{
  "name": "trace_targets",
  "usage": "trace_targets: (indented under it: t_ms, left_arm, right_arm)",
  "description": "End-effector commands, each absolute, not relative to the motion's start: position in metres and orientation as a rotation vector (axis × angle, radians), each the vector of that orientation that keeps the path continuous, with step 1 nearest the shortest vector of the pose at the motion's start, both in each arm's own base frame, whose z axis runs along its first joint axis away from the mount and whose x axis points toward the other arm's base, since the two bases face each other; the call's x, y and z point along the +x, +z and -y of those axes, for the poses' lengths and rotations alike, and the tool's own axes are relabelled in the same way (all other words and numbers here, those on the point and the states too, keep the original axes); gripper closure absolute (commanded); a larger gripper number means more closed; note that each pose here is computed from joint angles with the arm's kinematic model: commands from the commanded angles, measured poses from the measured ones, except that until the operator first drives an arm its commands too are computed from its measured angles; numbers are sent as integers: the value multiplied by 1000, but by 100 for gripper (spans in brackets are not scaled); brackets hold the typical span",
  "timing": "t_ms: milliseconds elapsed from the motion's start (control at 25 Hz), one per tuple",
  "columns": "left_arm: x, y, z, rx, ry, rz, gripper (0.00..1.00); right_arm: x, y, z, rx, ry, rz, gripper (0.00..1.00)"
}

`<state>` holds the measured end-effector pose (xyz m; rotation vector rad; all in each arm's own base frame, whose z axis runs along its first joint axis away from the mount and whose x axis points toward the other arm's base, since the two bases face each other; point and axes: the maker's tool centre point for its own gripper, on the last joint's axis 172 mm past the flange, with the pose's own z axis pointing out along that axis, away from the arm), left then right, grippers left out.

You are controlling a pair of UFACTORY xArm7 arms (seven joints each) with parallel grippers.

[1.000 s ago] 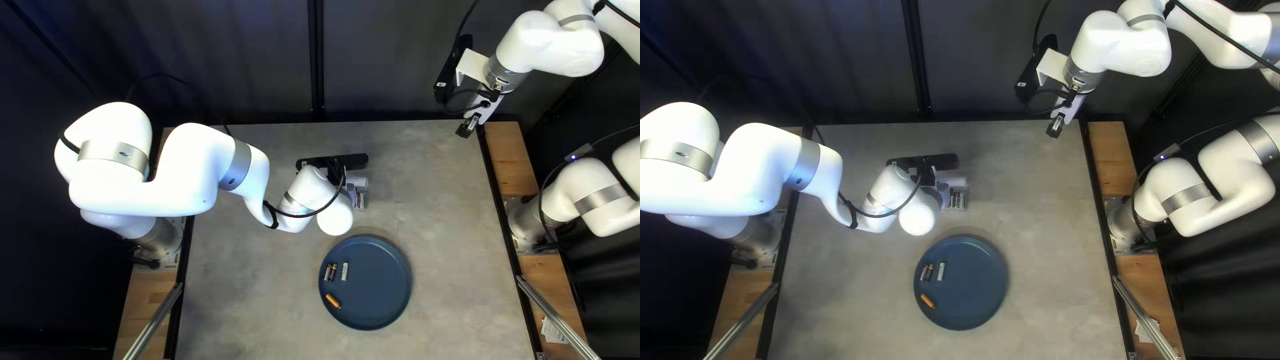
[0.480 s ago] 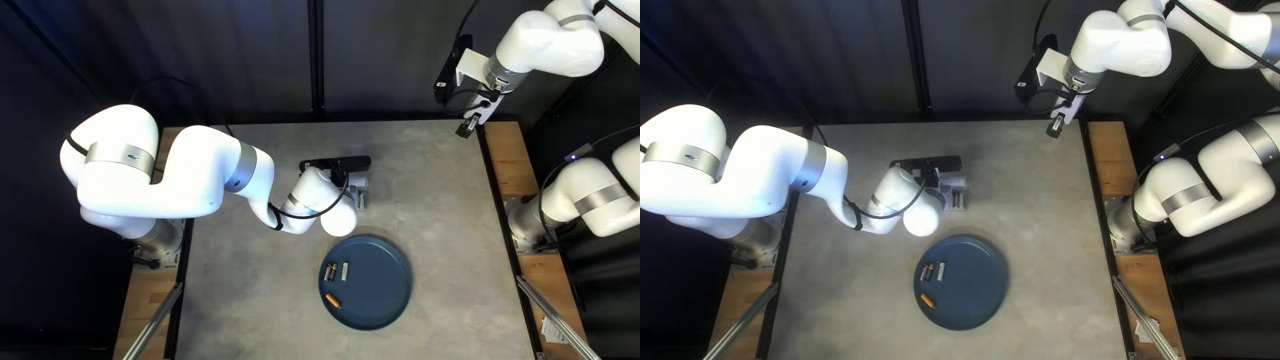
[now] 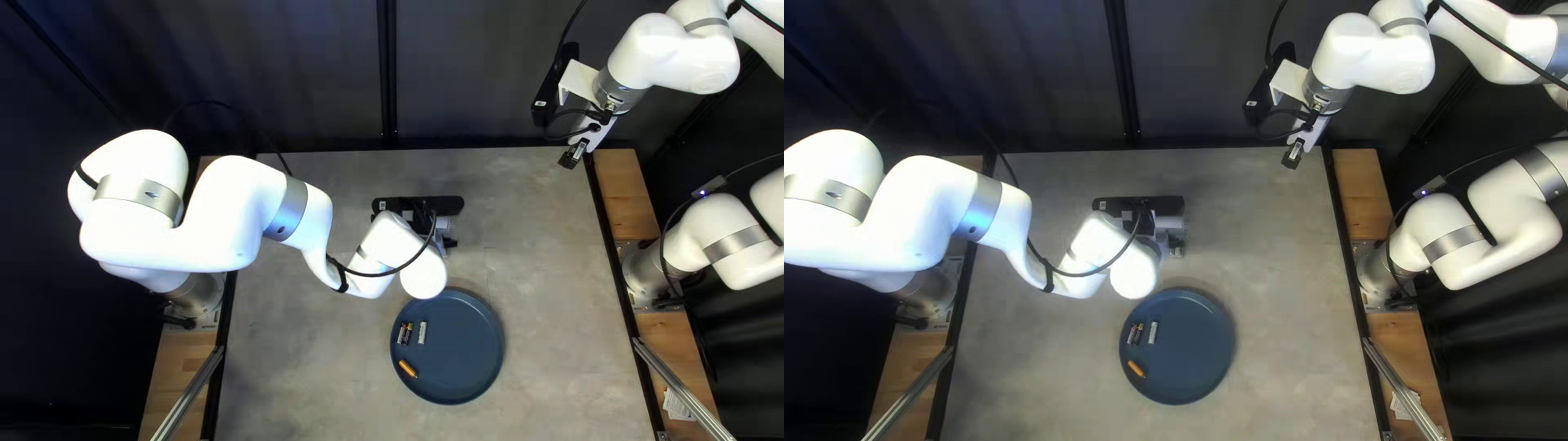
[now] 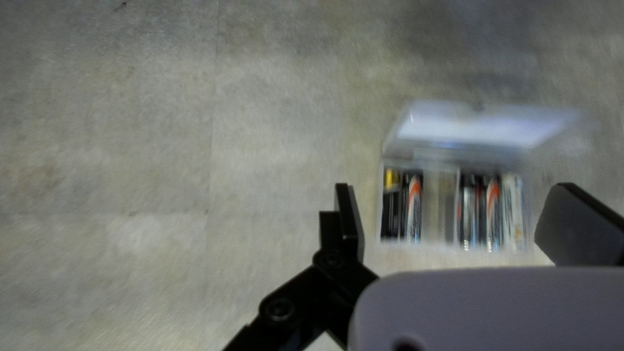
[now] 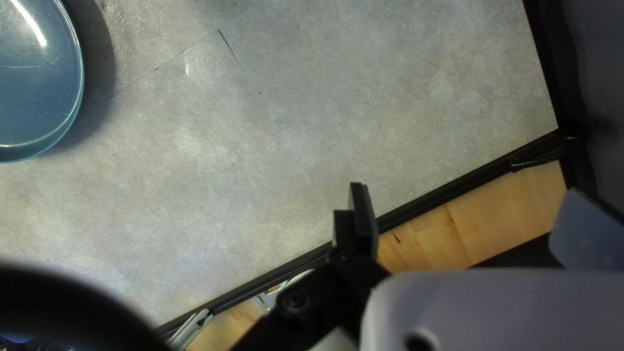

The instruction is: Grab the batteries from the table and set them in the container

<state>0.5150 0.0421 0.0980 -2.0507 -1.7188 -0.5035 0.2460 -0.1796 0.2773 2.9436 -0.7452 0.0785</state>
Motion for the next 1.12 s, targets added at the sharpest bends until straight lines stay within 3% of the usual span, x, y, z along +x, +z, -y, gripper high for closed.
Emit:
trace_targets:
  t_ms: [40, 280, 680, 1120]
  left_arm:
    - [526, 90, 20, -2328, -319, 1620, 0]
    - [530, 82, 54, -2391, -225, 1691, 0]
    - [564, 66, 97, -2336, -295, 1729, 0]
    - [563, 39, 98, -2360, -274, 1731, 0]
  right_arm:
    - [246, 277, 180, 2944, 78, 745, 0]
    - [246, 277, 180, 2944, 78, 745, 0]
    - [246, 277, 180, 2944, 78, 745, 0]
    - [246, 277, 180, 2944, 78, 745, 0]
